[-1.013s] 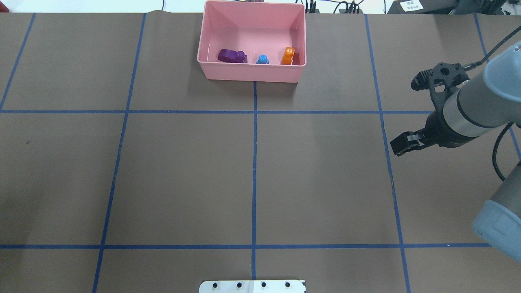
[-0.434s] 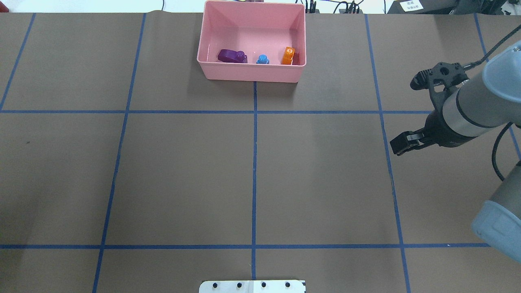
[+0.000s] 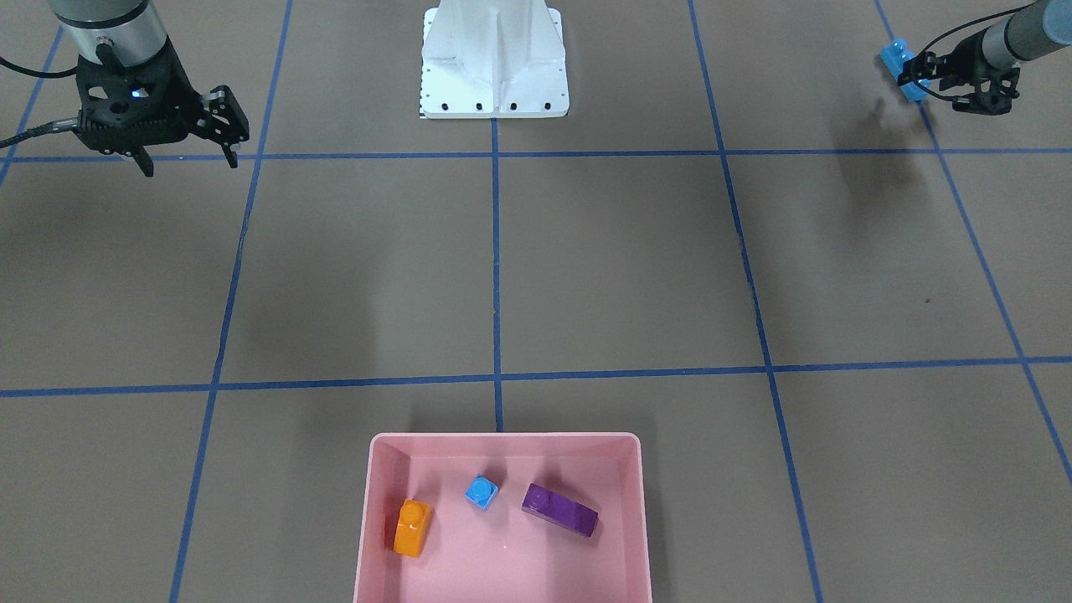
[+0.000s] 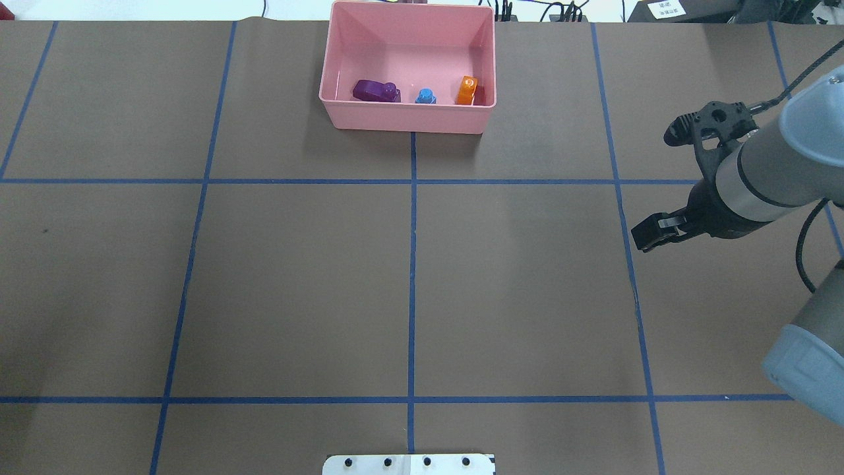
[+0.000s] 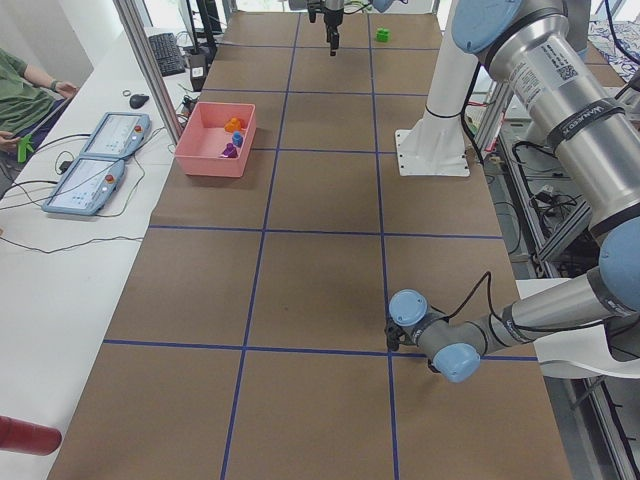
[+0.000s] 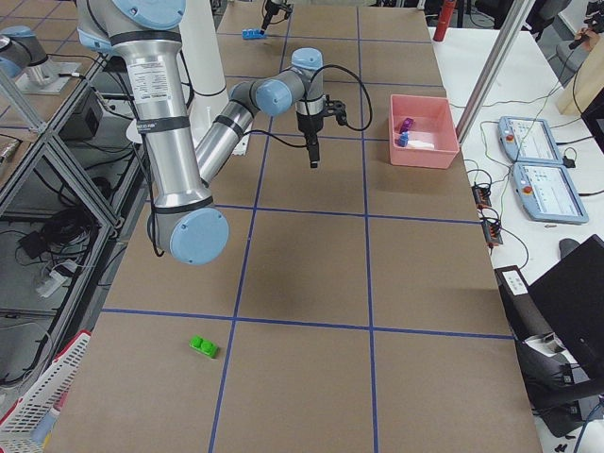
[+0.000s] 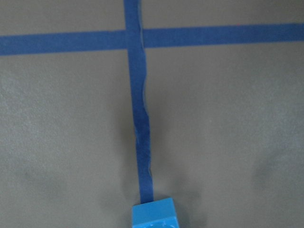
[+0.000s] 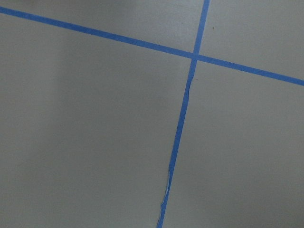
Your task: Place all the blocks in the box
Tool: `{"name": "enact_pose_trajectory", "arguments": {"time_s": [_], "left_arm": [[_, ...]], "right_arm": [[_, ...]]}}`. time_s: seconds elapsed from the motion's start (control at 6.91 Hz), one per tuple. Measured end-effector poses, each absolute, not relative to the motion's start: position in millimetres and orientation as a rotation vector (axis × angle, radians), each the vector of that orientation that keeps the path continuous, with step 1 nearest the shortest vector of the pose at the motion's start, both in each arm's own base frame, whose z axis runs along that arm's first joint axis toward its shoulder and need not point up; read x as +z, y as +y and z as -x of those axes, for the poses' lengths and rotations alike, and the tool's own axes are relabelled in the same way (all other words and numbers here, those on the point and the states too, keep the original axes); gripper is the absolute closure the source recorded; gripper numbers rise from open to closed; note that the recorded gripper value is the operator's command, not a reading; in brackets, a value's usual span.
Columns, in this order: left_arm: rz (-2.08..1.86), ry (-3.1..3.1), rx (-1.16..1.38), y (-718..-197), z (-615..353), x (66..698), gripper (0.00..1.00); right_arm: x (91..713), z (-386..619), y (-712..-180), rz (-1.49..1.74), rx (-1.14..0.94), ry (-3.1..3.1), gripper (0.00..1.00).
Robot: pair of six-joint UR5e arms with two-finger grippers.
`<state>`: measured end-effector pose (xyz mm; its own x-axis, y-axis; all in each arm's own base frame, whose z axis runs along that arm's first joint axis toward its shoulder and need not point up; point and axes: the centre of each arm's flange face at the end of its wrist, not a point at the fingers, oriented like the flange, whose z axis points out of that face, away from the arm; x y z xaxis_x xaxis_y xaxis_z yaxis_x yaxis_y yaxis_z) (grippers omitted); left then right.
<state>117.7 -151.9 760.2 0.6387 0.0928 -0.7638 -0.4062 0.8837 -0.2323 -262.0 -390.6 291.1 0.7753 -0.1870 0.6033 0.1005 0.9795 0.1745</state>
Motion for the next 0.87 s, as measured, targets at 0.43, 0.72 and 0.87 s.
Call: {"name": "enact_pose_trajectory", "arguments": {"time_s": [0.43,0.72,0.87], "left_arm": [[0.416,0.802,0.333,-145.3,-122.0,767.4,0.24],[0.421,0.794,0.341,-143.6,-122.4,769.8,0.55],[0.422,0.793,0.341,-143.3,-122.5,770.2,0.76]], "right_arm": [[290.3,262.7,-390.9,-0.136,-0.157,-0.667,0.0],[289.5,262.7,-390.9,-0.138,-0.157,-0.668,0.0],[289.3,262.8,-390.9,-0.138,-0.158,-0.669,0.0]]}}
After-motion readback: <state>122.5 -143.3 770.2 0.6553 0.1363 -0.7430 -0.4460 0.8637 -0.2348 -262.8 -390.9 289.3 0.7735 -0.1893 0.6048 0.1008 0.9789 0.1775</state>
